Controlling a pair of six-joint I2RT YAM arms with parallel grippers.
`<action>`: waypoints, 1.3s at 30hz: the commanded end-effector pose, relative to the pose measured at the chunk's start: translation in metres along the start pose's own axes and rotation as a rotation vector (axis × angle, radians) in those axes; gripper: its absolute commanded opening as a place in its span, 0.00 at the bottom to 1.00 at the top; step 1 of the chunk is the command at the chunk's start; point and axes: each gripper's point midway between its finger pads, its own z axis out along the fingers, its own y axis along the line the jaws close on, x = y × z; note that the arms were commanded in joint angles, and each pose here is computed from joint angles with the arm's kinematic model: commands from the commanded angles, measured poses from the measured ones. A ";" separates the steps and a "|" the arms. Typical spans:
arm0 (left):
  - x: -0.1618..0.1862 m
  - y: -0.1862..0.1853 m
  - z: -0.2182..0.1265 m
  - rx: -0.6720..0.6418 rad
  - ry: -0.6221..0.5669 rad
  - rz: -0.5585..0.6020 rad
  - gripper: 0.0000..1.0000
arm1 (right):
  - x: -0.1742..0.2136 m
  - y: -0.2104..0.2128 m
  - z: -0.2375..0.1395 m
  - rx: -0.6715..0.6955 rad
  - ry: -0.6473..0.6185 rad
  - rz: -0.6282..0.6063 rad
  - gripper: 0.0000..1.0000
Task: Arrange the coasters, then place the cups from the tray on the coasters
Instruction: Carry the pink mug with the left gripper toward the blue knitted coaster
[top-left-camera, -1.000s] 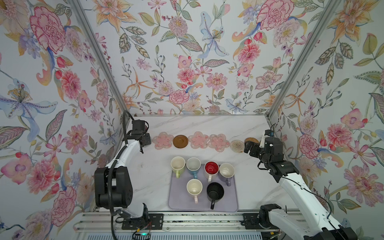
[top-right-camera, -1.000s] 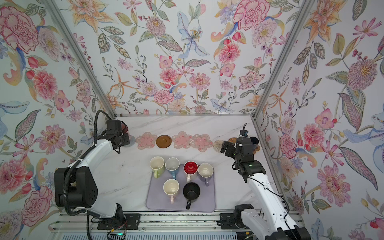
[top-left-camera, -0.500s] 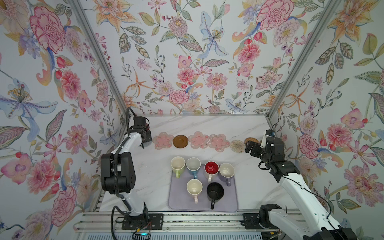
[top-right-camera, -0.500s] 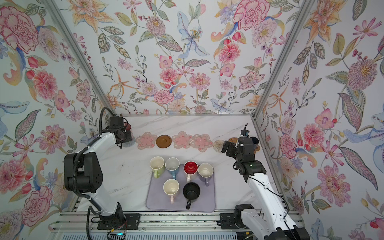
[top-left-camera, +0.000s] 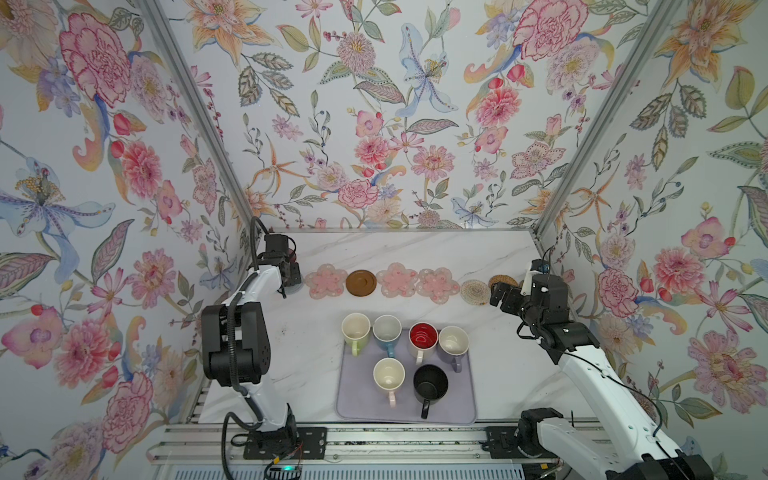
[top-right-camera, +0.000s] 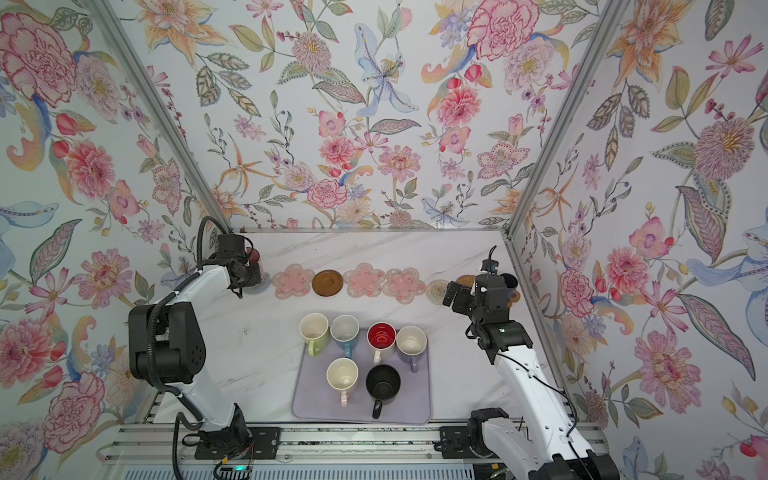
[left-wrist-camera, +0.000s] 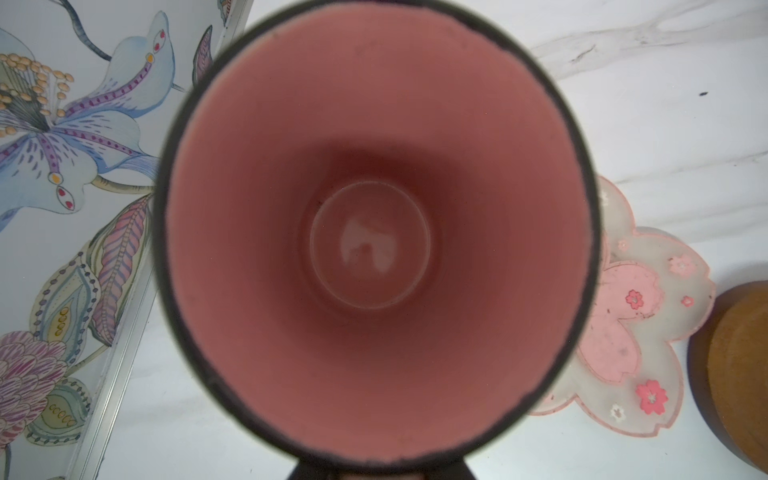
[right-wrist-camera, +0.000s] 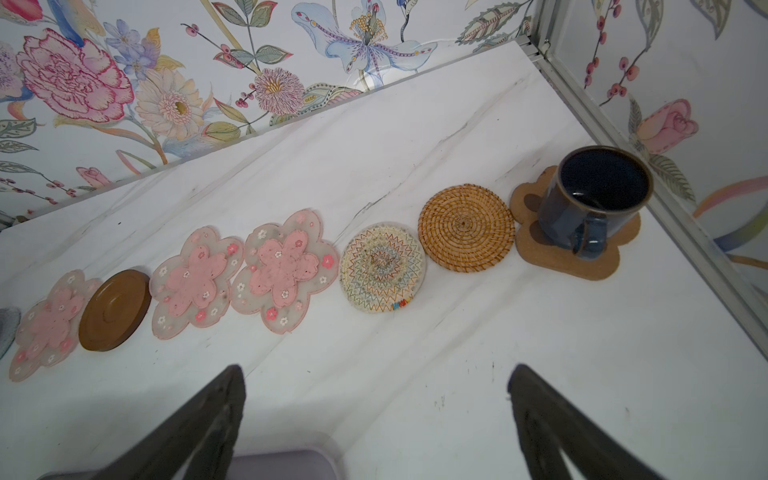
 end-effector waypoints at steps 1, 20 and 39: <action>-0.038 0.004 -0.012 -0.002 -0.111 -0.033 0.00 | 0.000 0.000 0.000 -0.003 0.009 -0.011 0.99; -0.033 0.001 -0.006 0.015 -0.087 -0.036 0.00 | 0.001 0.000 0.000 -0.006 0.011 -0.010 0.99; -0.024 -0.002 0.004 0.020 -0.038 -0.047 0.00 | 0.001 -0.001 -0.002 -0.004 0.008 -0.009 0.99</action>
